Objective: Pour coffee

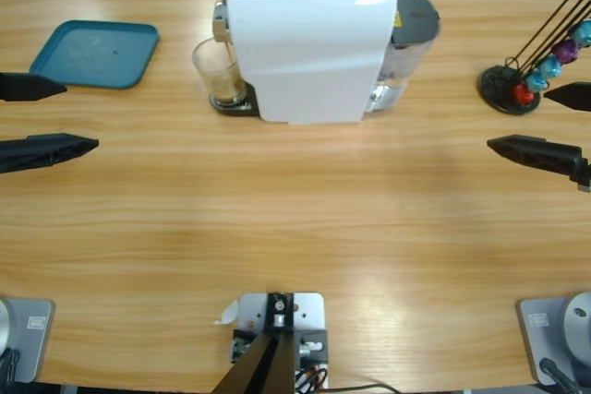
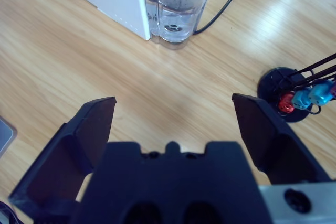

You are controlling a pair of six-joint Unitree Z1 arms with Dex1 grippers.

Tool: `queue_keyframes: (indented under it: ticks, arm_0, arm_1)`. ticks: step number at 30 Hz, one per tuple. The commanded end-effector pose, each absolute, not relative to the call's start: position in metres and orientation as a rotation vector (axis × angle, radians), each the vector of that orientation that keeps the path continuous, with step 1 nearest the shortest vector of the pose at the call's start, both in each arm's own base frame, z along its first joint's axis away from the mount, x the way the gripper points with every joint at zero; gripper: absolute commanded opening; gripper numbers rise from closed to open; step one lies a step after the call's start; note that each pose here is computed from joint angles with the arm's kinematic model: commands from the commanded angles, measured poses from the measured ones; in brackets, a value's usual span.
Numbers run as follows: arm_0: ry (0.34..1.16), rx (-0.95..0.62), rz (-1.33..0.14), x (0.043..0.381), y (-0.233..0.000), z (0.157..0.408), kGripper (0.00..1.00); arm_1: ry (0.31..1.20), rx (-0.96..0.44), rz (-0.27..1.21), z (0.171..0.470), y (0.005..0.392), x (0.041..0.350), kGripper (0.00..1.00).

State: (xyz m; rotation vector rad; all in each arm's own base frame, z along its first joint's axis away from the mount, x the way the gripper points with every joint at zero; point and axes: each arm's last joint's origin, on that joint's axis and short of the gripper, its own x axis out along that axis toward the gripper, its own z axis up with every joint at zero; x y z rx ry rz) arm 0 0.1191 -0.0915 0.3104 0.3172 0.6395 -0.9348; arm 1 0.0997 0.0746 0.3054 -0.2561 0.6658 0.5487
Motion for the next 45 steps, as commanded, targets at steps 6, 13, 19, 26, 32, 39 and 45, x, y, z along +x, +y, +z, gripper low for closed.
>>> queue_keyframes:
  ticks: [6,13,19,26,32,39,45]
  arm_0:
    - [0.638,0.320,-0.910,0.112,-0.085,0.302,1.000]
    - [0.670,0.324,-0.904,0.115,-0.087,0.297,1.000]
    - [0.664,0.327,-0.893,0.111,-0.084,0.293,1.000]
    - [0.660,0.273,-0.872,0.112,-0.084,0.297,1.000]
    - [0.641,0.220,-0.864,0.107,-0.082,0.298,1.000]
    - [0.555,0.178,-0.892,0.095,-0.076,0.295,1.000]
    - [0.557,0.180,-0.946,0.095,-0.081,0.291,1.000]
  arm_1:
    - [0.568,-0.147,0.573,0.285,0.072,0.093,1.000]
    - [0.589,-0.111,0.587,0.285,0.074,0.093,1.000]
    - [0.576,-0.099,0.593,0.289,0.071,0.090,1.000]
    - [0.613,-0.060,0.532,0.293,0.074,0.096,1.000]
    - [0.586,-0.089,0.445,0.296,0.068,0.096,1.000]
    - [0.582,-0.088,0.418,0.296,0.068,0.098,1.000]
    - [0.584,-0.074,0.428,0.295,0.068,0.097,1.000]
